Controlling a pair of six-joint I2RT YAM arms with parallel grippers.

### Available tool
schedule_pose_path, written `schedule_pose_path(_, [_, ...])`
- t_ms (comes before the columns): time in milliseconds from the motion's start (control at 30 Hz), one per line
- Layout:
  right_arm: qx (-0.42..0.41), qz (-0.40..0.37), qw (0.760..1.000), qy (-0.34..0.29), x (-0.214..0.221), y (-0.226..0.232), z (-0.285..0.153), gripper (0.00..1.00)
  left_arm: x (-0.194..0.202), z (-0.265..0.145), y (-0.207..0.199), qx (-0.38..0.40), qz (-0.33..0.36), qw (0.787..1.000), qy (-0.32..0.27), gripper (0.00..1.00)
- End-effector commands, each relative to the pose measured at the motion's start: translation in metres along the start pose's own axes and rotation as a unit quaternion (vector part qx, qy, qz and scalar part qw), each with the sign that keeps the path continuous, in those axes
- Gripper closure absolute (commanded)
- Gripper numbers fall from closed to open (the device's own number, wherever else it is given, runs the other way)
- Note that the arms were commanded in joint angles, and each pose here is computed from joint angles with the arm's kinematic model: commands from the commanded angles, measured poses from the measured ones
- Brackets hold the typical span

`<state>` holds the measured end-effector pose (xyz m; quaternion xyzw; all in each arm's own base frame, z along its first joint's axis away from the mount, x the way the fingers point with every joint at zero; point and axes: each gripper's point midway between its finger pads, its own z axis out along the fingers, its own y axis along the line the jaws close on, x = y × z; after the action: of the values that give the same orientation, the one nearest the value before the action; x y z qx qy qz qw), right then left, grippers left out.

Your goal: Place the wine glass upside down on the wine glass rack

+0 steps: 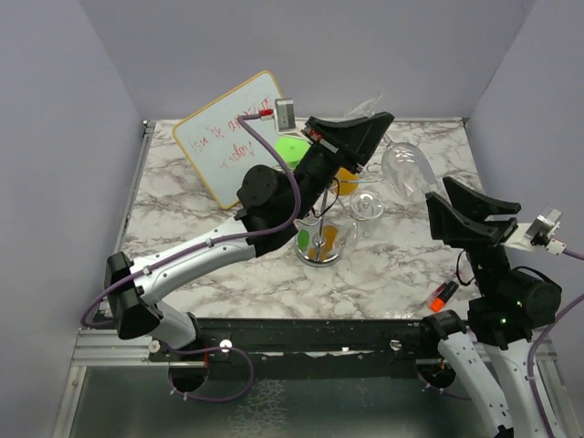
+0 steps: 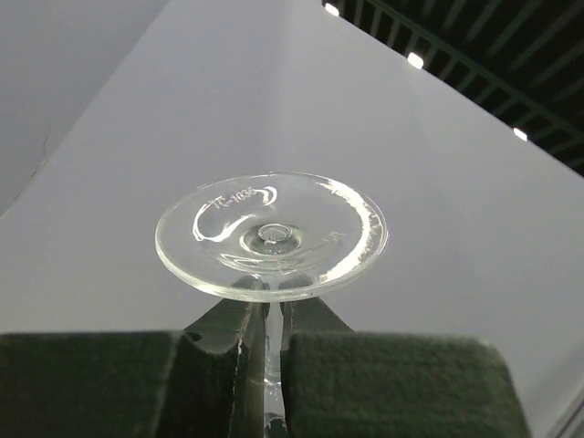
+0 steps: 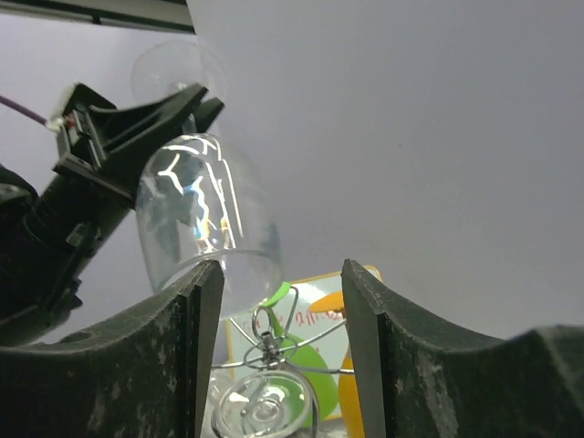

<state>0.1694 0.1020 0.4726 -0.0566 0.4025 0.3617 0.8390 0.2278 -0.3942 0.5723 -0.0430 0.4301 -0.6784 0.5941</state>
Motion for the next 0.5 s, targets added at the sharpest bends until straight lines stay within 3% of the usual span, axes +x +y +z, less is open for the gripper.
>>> schedule_pose_path(0, [-0.017,-0.065,0.995,0.08,0.014,0.008,-0.021,0.37,-0.026,-0.024,-0.06,0.123,0.074,0.99,0.013,1.0])
schedule_pose_path(100, [-0.033,-0.104,0.983,0.144,0.023,0.014,-0.038,0.27,-0.026,-0.038,-0.071,0.151,0.106,0.982,0.033,1.0])
schedule_pose_path(233, [-0.082,-0.139,0.966,0.204,0.024,0.032,-0.051,0.23,-0.02,-0.055,-0.078,0.175,0.144,0.971,0.074,1.0])
schedule_pose_path(467, [-0.184,-0.112,0.951,0.222,0.009,0.073,-0.041,0.22,0.002,-0.082,-0.076,0.199,0.195,0.945,0.17,1.0])
